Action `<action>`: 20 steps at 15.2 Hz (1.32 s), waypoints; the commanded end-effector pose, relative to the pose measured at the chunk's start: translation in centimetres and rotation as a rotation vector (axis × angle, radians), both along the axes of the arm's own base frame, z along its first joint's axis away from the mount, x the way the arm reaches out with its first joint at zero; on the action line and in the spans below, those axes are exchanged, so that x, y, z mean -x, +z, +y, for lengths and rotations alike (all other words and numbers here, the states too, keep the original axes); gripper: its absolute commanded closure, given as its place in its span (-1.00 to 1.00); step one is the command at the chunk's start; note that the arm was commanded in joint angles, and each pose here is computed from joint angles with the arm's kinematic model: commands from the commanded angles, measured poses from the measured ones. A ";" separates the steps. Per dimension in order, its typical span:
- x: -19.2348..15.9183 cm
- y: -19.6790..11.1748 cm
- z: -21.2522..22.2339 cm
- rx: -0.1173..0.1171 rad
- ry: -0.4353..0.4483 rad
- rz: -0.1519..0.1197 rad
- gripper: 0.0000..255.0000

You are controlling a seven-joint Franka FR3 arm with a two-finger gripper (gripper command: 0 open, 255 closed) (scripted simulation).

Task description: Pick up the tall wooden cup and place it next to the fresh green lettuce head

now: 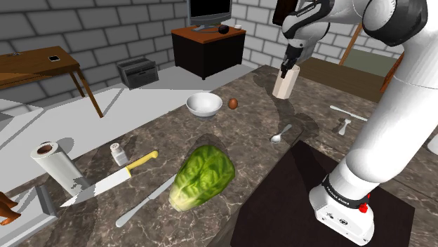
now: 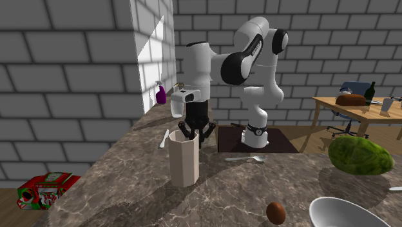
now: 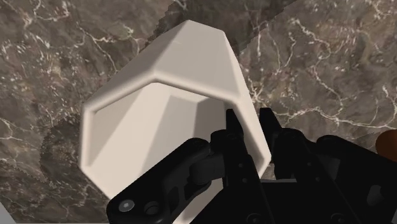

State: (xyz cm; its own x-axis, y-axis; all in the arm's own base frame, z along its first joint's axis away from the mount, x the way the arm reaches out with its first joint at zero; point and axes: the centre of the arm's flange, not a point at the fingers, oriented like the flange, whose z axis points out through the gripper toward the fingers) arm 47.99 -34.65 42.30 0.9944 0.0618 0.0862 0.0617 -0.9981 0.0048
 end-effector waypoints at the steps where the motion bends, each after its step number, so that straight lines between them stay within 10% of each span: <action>1: -0.1 1.1 0.0 0.000 0.000 0.000 1.00; 20: -0.1 11.1 0.0 0.000 0.000 0.000 1.00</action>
State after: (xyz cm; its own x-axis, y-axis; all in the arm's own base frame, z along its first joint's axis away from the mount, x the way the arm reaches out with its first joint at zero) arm 48.03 -34.65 52.86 0.9944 0.0618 0.0861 0.0616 -0.9981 0.0047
